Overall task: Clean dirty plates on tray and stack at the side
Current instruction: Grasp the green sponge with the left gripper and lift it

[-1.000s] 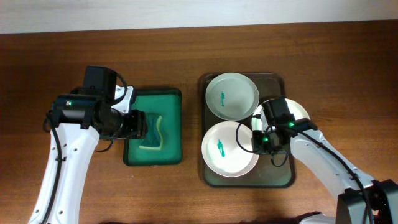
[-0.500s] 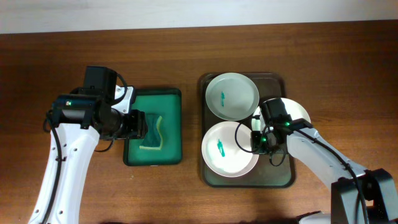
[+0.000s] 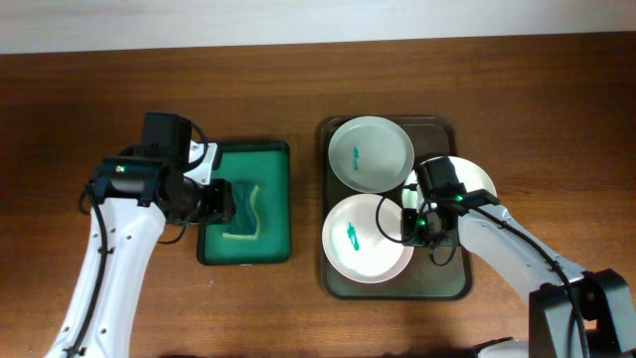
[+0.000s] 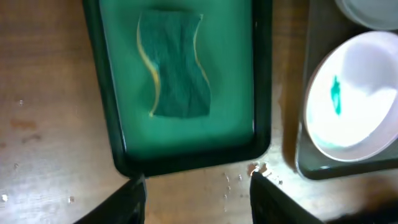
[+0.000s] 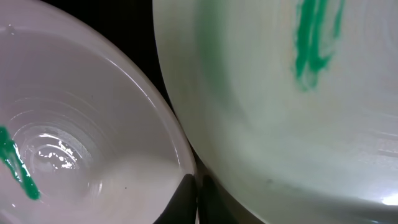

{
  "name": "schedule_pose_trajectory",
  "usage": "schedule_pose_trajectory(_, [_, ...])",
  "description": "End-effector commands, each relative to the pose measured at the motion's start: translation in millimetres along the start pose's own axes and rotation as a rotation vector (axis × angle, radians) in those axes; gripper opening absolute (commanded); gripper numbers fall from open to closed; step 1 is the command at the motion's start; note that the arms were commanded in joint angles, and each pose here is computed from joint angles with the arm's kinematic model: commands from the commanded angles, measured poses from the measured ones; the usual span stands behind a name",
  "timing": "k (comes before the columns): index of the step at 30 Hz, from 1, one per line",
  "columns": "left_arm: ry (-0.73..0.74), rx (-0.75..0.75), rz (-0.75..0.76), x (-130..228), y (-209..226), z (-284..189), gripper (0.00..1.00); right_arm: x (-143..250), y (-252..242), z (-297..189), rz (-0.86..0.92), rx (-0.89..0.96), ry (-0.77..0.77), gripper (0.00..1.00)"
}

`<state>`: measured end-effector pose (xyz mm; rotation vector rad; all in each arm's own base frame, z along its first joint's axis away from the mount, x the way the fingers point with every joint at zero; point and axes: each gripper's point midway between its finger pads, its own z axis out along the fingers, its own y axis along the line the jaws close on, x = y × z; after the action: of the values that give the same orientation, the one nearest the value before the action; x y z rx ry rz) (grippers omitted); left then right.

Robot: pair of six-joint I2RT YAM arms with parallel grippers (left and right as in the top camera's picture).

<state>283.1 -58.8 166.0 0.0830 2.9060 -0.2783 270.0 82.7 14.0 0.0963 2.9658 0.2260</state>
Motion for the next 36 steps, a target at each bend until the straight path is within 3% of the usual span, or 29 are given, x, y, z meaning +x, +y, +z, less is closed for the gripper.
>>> schedule_pose_trajectory(1, [0.039,-0.049,0.094,-1,-4,27,0.46,5,-1,4,0.007,0.014,0.017,0.04])
schedule_pose_trajectory(6, [0.134,-0.118,0.186,-3,-17,75,0.46,5,-1,4,0.006,0.014,0.017,0.04])
schedule_pose_trajectory(13, [0.211,-0.226,0.114,-5,1,125,0.48,5,-1,4,0.006,0.014,0.017,0.04])
schedule_pose_trajectory(18, [0.158,-0.33,0.018,-14,17,126,0.49,5,-1,4,0.006,0.014,0.017,0.04])
schedule_pose_trajectory(36, [0.121,-0.317,-0.037,5,25,164,0.48,4,-1,4,0.005,0.012,0.011,0.04])
